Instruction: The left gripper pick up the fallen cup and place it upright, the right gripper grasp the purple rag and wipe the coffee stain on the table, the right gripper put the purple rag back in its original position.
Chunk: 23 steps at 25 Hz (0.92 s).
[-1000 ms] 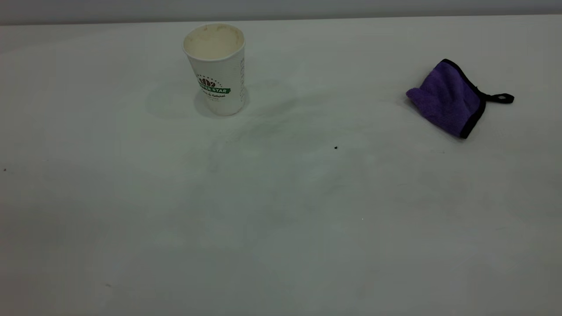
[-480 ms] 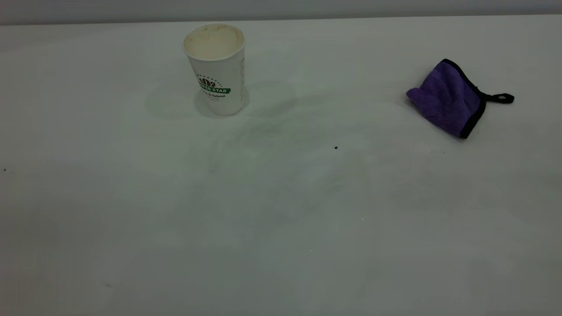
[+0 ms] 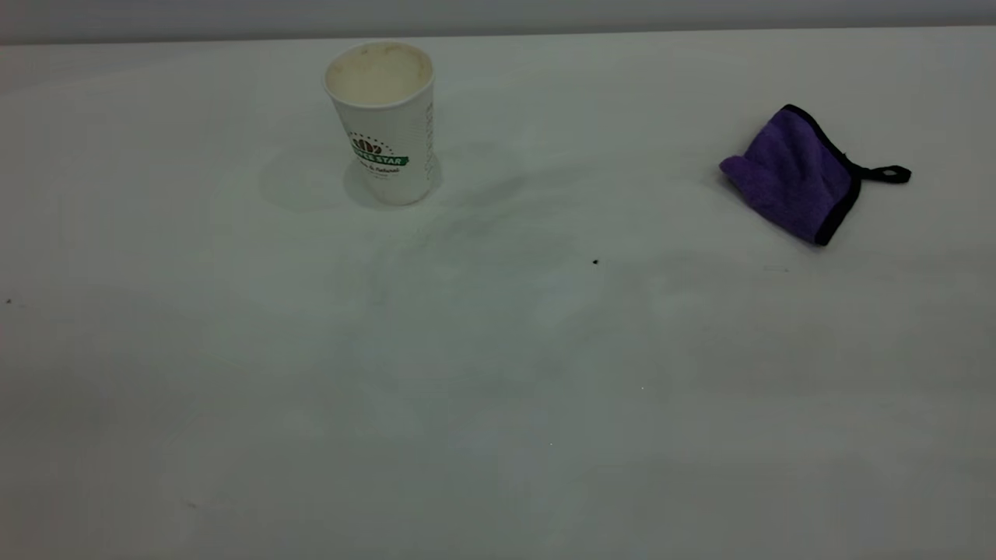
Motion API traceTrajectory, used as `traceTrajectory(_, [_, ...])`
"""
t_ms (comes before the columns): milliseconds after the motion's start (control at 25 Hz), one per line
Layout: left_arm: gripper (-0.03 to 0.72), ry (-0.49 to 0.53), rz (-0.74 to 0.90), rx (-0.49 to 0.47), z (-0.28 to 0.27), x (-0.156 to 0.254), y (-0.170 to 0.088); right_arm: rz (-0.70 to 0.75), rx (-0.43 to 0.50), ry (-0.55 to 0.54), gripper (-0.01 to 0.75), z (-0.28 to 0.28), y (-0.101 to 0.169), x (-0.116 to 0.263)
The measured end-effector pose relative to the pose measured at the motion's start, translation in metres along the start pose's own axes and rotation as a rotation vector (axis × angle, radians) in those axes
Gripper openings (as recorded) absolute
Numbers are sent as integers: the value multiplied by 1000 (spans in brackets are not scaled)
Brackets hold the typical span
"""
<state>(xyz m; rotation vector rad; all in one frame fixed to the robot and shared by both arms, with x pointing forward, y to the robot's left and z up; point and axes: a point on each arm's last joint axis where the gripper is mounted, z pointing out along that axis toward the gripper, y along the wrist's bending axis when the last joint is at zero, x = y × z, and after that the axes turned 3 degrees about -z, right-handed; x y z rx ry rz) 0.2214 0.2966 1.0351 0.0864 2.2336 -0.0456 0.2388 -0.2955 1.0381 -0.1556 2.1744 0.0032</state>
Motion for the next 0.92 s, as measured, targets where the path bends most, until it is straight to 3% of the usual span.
traceTrajectory(120, [549, 0, 0, 0, 0, 0, 0, 3, 9, -44, 589, -5, 1, 4])
traceTrajectory(920, [549, 0, -1, 0, 0, 0, 0, 5, 13, -43, 588, -6, 1, 5])
